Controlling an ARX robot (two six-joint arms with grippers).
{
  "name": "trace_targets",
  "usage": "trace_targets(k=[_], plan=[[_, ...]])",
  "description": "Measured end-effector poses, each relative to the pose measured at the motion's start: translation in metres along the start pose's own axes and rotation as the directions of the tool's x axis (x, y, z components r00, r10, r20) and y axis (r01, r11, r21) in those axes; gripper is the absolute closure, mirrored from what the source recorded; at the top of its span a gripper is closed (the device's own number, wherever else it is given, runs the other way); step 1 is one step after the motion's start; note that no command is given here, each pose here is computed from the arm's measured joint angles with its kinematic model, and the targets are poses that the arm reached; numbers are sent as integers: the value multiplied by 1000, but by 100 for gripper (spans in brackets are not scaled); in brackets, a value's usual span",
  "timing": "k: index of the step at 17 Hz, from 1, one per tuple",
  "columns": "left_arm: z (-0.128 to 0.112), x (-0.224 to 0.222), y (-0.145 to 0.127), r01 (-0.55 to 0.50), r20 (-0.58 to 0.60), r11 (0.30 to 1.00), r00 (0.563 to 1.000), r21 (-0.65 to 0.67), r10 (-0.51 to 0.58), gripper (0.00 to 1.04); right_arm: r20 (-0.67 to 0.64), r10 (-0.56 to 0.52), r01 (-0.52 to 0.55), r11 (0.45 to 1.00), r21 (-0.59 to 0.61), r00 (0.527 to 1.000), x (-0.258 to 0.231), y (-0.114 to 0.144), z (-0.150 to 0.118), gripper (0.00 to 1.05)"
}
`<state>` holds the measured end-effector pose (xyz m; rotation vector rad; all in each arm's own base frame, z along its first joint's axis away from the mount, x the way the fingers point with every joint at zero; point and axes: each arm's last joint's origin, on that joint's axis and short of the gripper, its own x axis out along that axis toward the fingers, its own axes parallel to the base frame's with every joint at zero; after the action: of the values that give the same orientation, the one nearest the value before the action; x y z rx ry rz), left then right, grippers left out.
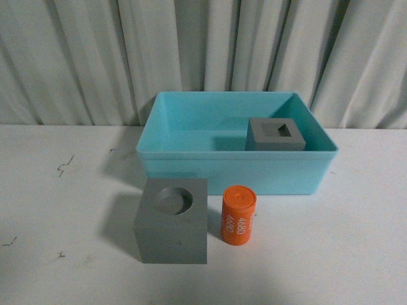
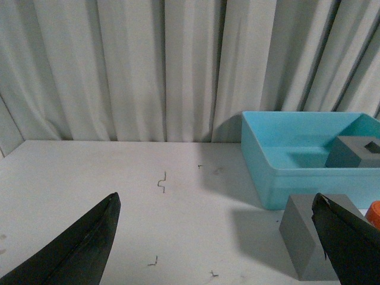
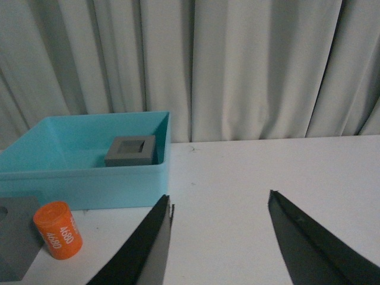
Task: Place gray and orange parts in blue box
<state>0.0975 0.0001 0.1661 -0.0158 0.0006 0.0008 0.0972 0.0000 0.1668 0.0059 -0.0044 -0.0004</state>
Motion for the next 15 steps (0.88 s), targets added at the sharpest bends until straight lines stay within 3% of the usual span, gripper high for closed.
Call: trace_targets(k=[2,5,6,7,8,9,11,15], plan=[[0,0,0,0,0,1000,1000,0,0,7,0,0,0,1000,0,1000,0,0,0,44],[0,0,0,0,0,1000,1000,0,0,7,0,0,0,1000,0,1000,0,0,0,6],[-1,0,0,-2,-8,1000,1000,-3,2,7,0,0,0,1000,0,1000,0,0,0,7],[1,1,-3,-93,-300,993,951,-69,69,7,0,-2,2,1000,0,1000,0,0,0,7],[12,12,-10,-157,-482,982,872,-101,89,7,1,0,0,1000,0,1000,0,0,0,6],[25,30,-20,-166,-504,975,861,-149,70,7,0,0,0,1000,0,1000,0,0,0,6],[54,74,-57,-46,-462,976,885,-212,-59,7,0,0,0,1000,0,1000,0,0,0,6],[54,105,-93,56,-488,979,860,-198,-148,7,0,0,0,1000,0,1000,0,0,0,6]])
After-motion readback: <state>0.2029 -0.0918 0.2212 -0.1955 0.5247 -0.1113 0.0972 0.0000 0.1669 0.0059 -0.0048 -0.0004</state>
